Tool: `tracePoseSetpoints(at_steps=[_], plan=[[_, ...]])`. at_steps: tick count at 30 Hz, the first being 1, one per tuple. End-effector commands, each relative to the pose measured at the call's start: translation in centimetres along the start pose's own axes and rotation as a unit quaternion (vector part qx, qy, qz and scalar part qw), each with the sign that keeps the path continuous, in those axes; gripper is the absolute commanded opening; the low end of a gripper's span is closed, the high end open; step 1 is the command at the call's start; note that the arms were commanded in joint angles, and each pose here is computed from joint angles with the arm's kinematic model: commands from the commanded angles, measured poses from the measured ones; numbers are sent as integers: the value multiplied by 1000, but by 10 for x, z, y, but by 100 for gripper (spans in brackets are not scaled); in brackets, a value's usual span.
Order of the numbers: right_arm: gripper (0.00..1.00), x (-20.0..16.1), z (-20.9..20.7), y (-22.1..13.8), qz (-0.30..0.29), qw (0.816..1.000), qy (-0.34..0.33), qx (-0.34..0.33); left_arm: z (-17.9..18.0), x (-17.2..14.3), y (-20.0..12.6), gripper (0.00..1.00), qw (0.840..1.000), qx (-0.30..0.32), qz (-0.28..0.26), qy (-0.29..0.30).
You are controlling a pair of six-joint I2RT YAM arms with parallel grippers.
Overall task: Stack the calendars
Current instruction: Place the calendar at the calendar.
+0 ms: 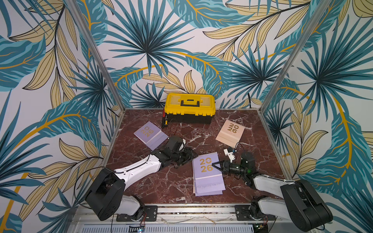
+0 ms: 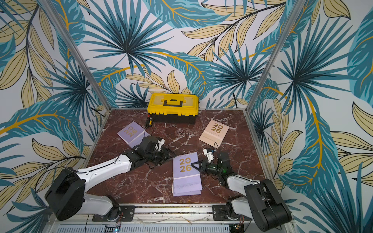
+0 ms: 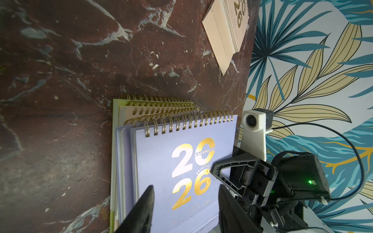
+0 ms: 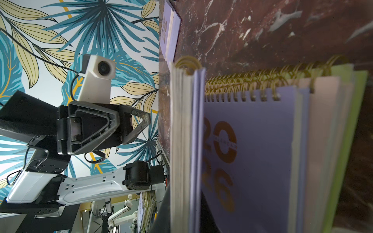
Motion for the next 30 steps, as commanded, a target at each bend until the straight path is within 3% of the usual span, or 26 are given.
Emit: tracePoseSetpoints(at_steps=[1,20,30], plan=[[0,2,5,2,-9,1000,-15,16,10,-1,4,51,1000,3,5,-5],[5,-6,-22,5,-1,999,-12,-31,17,-3,9,51,1000,7,11,-10],[25,-14,-34,0,21,996,-17,-80,19,-2,15,51,1000,7,15,-11]])
Point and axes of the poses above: each gripper's point midway between its finger pads, its own y axis out along the fingers, its own z axis along the line the jaws close on, x = y × z, the point moved 1 cm from there along -y, back along the fingers, and after that the axes turned 2 degrees about -y, right-handed, at the moved point
